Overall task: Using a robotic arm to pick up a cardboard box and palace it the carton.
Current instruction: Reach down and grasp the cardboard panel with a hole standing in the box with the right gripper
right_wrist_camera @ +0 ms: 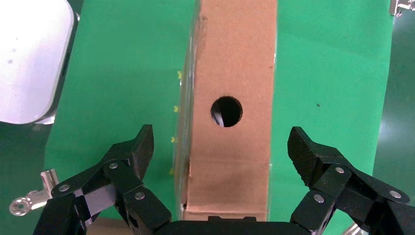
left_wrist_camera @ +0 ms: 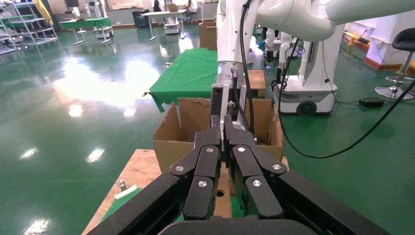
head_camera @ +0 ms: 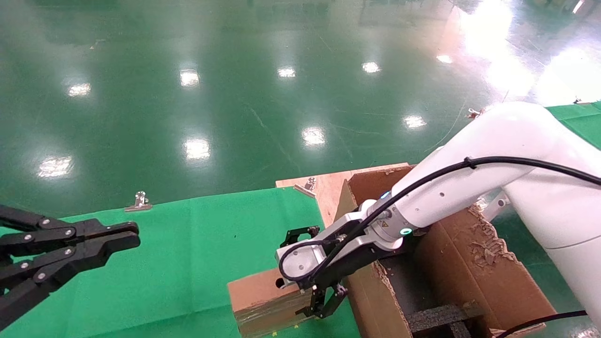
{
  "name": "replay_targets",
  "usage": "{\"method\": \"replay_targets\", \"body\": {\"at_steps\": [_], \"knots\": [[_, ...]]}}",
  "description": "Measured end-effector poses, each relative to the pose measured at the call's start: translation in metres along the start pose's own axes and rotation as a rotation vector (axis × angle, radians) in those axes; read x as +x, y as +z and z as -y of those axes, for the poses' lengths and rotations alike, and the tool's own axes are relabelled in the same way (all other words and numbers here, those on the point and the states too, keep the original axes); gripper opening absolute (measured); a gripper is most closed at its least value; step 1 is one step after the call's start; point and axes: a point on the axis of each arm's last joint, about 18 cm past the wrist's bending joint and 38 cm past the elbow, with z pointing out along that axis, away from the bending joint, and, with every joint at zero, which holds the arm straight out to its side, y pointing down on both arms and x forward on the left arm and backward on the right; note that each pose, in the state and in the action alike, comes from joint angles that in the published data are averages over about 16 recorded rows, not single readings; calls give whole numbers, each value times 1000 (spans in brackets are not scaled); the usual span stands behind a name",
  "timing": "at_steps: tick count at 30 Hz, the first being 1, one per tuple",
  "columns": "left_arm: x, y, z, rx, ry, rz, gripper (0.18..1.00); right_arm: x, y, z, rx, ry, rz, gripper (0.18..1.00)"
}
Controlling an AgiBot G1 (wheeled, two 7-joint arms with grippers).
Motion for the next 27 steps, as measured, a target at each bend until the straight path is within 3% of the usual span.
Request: {"method": "replay_targets", "body": {"at_steps": [8, 14, 22, 27], "knots": [[0, 0, 0, 0, 0, 0, 220, 3, 2, -1, -10, -7, -9, 994], [0, 0, 0, 0, 0, 0, 247, 3, 2, -1, -11, -7, -12, 969], [0, 0, 0, 0, 0, 0, 344, 2, 2, 0, -6, -9, -11, 888], [0, 0, 0, 0, 0, 0, 448, 2, 2, 0, -5, -10, -10, 798]]}}
